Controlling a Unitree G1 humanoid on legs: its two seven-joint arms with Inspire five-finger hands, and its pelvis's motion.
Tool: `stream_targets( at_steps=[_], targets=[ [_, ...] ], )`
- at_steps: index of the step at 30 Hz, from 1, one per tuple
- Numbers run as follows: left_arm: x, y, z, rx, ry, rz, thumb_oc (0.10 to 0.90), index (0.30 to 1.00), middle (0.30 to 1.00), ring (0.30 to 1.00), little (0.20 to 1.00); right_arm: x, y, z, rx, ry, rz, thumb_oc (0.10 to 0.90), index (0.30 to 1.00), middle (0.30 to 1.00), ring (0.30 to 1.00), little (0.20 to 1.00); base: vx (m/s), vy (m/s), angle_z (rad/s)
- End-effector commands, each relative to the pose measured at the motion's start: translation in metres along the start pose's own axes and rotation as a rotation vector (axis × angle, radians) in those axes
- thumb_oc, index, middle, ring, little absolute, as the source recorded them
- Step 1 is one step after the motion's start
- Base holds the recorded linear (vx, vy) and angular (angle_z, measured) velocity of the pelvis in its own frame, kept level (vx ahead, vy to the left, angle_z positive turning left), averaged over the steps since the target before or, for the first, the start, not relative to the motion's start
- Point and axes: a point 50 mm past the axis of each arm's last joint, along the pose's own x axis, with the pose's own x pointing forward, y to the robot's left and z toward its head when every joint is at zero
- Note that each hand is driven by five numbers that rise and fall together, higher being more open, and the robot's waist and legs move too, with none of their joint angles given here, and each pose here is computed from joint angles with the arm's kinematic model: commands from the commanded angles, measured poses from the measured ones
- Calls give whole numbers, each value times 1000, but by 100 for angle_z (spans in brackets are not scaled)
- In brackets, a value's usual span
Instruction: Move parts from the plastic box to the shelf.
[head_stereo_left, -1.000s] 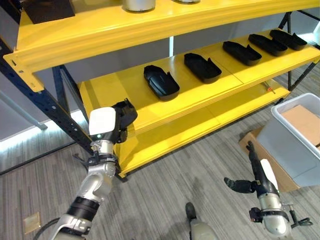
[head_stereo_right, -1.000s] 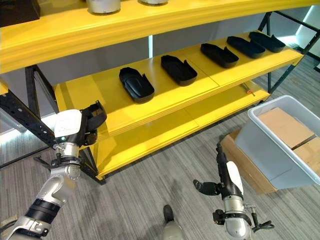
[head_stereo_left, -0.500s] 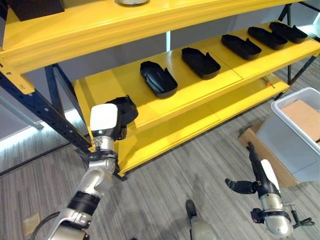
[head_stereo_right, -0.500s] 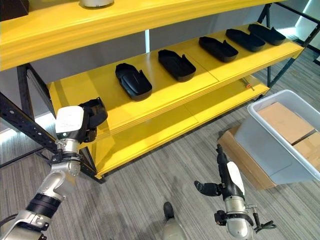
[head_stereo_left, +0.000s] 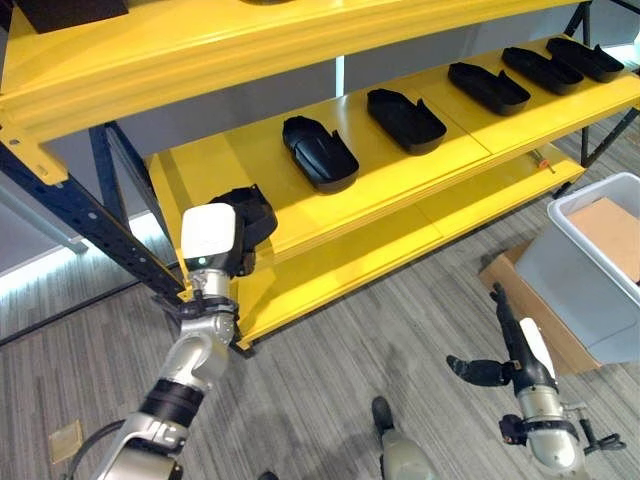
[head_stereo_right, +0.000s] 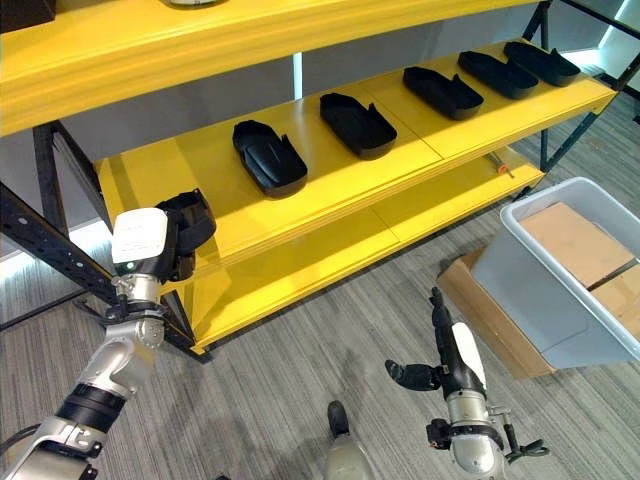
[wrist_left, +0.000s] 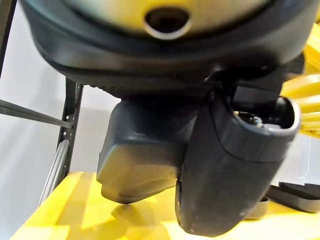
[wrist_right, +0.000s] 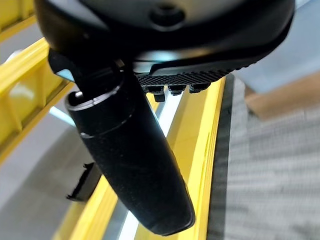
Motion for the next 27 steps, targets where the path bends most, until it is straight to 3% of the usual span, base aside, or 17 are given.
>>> stream_targets(
  at_steps=[1, 6, 7, 15, 27],
  targets=[
    [46, 56, 15, -55, -36, 250, 400, 300, 300, 300, 300, 14, -18, 40, 230, -211, -64, 900, 1000, 1000, 1000, 1000, 0, 0, 0],
    [47, 56, 15, -55, -36, 251, 400, 300, 300, 300, 300, 14, -18, 40, 230, -211, -64, 900, 1000, 1000, 1000, 1000, -3, 16, 0],
    [22, 51, -12, -73, -9, 172, 400, 300, 300, 300, 300, 26, -10, 41, 282, -159, 196, 900, 1000, 1000, 1000, 1000, -35, 134, -2],
    [30, 63, -5, -26, -68, 218, 400, 300, 300, 300, 300, 25, 3, 46, 280, -178, 232, 900, 1000, 1000, 1000, 1000, -110, 143, 17],
    [38, 74, -46, -65, 151, 269, 400, 300, 300, 300, 300, 25, -4, 51, 260, -196, 286, 900, 1000, 1000, 1000, 1000, 27, -117, -27]
  ],
)
